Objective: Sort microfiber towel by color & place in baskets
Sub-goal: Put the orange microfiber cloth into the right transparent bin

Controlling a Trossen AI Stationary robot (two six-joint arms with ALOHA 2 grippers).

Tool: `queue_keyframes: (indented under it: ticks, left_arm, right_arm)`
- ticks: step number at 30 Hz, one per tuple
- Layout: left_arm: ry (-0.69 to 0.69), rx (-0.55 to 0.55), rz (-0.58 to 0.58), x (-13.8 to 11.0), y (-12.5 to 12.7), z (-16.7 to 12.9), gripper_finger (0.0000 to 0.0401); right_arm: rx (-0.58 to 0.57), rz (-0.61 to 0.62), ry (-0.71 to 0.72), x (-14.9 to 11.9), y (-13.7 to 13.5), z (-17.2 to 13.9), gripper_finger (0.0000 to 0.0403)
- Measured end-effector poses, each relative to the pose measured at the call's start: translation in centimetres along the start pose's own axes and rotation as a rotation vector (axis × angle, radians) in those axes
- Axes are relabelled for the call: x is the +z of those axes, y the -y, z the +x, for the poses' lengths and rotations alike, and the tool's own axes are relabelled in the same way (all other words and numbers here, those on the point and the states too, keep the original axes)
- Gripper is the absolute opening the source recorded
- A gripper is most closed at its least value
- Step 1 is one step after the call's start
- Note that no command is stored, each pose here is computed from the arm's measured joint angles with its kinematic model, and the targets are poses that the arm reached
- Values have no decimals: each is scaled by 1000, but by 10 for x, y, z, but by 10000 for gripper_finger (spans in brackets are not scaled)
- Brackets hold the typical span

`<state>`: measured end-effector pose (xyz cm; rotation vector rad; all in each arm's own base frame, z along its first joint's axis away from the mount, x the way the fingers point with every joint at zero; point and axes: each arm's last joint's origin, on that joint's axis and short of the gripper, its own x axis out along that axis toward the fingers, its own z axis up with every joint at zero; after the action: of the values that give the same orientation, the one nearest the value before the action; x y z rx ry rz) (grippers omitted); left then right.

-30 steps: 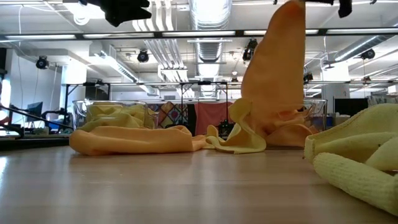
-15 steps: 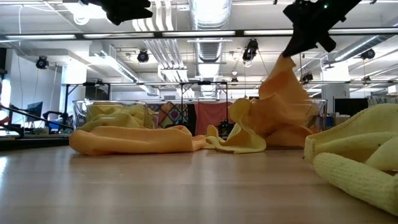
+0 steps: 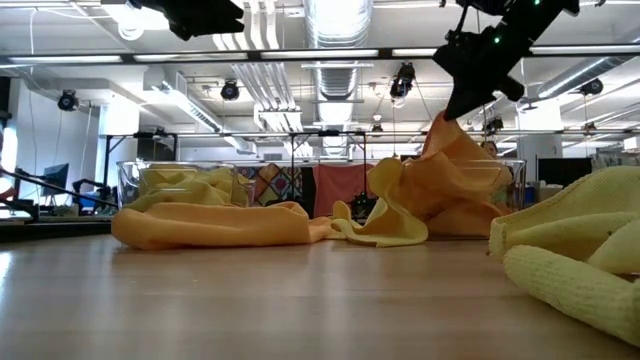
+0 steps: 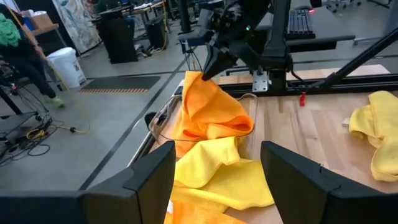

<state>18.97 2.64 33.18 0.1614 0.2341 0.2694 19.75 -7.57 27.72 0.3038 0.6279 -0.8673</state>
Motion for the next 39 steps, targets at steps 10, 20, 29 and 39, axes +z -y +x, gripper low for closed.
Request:
queue_keyframes:
  ticks: [10,20,29,39]
  left_arm:
    - [-5,0,1,-1,0,0,220]
    - [-9,-1,1,-1,0,0,220]
    - [-10,-1,1,-1,0,0,220]
    - [-30,-3,-3,-8,2,2,220]
  right_arm:
    - [-35,-46,-84,-7,-12,29,8]
    - [-52,-75,-139,-13,-18,45,9]
    - [-62,-91,-171,-17,-21,53,9]
    - [-13,-47,-163,-15,-23,52,38]
